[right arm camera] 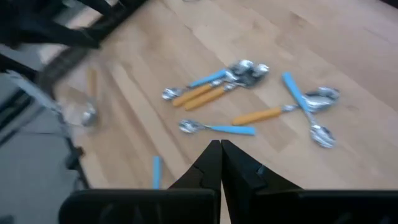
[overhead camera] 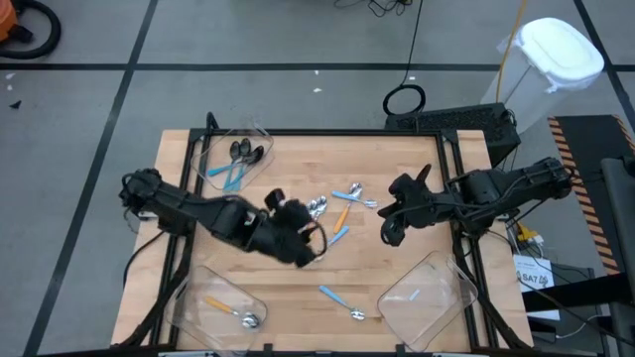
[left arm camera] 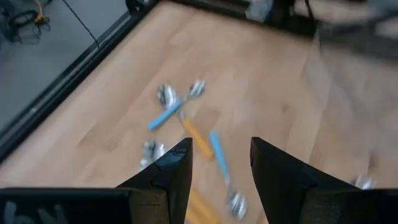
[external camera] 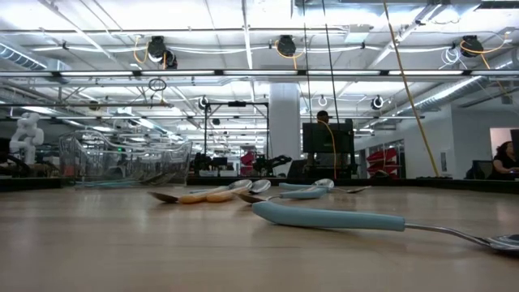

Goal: Sort silverware by color (type)
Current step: Put the yellow spoon into the bottom left transparent bin

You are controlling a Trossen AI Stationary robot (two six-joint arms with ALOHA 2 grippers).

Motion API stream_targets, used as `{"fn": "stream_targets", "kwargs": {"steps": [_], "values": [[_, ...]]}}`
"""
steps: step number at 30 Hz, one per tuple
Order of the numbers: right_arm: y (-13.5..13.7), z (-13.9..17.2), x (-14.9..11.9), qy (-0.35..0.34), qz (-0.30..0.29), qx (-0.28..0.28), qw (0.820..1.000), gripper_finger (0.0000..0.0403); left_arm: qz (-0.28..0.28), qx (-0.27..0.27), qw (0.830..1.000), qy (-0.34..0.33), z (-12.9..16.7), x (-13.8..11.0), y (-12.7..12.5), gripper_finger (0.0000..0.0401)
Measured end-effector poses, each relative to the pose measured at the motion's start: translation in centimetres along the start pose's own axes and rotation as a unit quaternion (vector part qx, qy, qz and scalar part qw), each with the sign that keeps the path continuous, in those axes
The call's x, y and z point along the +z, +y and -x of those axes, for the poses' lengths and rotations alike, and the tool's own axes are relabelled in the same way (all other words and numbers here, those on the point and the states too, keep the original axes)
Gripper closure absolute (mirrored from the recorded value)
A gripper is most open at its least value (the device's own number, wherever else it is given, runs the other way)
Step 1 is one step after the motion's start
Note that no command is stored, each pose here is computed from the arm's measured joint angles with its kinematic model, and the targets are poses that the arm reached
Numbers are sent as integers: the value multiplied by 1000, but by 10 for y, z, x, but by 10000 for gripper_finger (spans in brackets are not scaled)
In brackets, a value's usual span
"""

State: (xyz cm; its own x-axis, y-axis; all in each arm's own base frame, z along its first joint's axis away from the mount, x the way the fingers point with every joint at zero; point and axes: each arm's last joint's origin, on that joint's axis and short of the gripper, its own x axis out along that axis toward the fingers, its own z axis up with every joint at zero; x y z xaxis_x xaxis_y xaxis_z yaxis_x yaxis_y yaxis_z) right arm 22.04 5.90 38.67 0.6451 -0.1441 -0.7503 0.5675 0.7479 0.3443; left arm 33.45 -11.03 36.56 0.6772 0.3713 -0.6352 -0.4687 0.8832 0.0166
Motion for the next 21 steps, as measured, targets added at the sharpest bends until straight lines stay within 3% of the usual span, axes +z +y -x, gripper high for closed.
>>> {"fn": "stream_targets", "kwargs": {"steps": [6, 13, 21], "values": [[-7, 0, -4, 22, 39, -31, 999, 403, 86, 17, 996, -19, -15, 16, 17, 240], [-19, 2, -8, 63, 131, -77, 986, 403, 103, 26, 994, -12, -21, 16, 18, 240], [-32, 4, -11, 122, 307, -109, 938, 403, 140, 56, 988, 21, -60, 1, 4, 240]]}}
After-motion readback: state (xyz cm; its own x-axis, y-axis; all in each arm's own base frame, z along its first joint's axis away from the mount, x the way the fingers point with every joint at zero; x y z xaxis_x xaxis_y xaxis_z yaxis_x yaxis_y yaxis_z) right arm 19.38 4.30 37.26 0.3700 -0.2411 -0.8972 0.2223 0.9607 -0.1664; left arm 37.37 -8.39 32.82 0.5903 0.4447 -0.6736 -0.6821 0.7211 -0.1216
